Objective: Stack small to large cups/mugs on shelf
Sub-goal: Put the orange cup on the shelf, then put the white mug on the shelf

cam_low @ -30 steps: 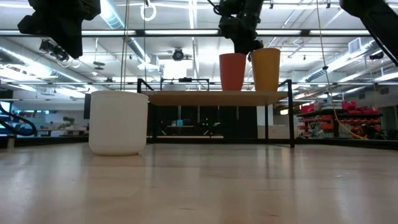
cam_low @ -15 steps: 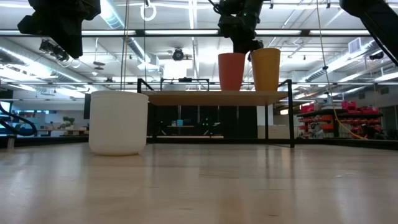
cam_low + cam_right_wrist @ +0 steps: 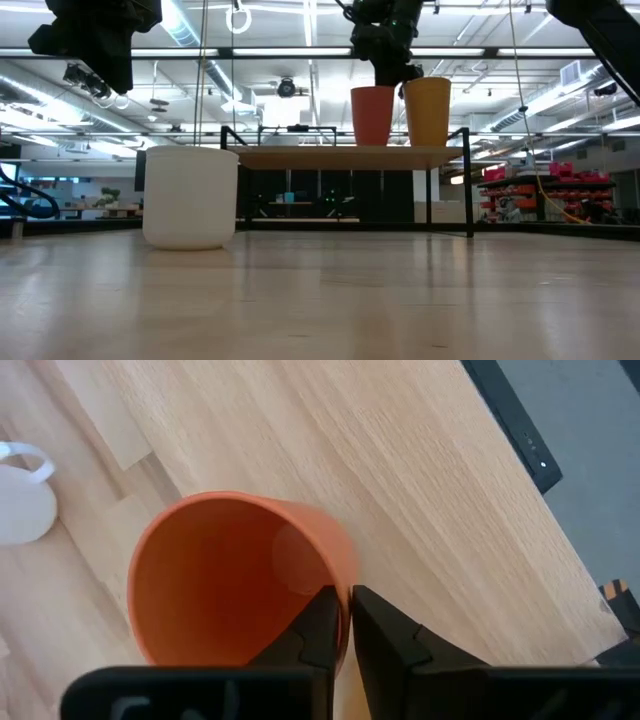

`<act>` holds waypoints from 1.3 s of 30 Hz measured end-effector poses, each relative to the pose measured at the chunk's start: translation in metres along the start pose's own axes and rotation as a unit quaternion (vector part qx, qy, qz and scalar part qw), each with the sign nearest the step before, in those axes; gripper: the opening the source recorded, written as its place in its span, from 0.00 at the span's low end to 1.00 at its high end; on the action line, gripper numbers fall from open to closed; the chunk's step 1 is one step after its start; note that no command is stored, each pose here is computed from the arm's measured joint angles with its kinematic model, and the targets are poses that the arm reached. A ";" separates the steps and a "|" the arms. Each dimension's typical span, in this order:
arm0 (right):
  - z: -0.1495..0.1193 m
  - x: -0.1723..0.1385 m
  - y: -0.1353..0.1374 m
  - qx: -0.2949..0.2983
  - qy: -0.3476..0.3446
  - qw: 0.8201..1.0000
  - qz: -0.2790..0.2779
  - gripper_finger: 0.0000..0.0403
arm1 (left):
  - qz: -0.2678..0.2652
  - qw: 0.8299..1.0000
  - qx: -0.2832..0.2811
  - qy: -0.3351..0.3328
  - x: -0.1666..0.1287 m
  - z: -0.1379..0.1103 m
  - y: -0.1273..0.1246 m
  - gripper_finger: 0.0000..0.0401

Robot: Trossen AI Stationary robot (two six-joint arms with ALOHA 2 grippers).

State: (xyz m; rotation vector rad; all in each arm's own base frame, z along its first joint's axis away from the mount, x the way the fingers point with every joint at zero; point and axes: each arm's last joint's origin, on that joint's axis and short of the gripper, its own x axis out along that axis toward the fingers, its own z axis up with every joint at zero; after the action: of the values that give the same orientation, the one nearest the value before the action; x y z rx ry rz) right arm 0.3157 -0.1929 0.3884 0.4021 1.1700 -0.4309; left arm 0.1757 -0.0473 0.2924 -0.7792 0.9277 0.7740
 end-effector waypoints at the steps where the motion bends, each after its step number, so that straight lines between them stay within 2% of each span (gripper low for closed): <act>1: 0.000 0.000 0.000 0.000 0.000 1.000 0.002 0.10 | 0.000 1.000 0.000 0.000 0.000 0.000 0.000 0.13; 14: 0.007 0.012 -0.004 -0.006 0.000 1.000 0.008 0.11 | -0.001 1.000 0.000 0.000 0.000 0.000 0.000 0.13; 28: 0.008 0.011 -0.011 0.000 -0.008 1.000 0.005 0.22 | -0.001 1.000 0.000 0.000 0.000 0.000 0.000 0.13; 39: 0.006 0.010 -0.011 0.000 -0.001 1.000 0.000 0.23 | -0.001 1.000 0.000 0.000 0.000 0.000 0.000 0.13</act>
State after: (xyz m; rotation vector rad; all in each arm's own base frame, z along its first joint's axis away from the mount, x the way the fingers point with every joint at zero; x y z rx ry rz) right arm 0.3180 -0.2064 0.3804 0.4013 1.1680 -0.4303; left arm 0.1756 -0.0475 0.2925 -0.7797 0.9276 0.7728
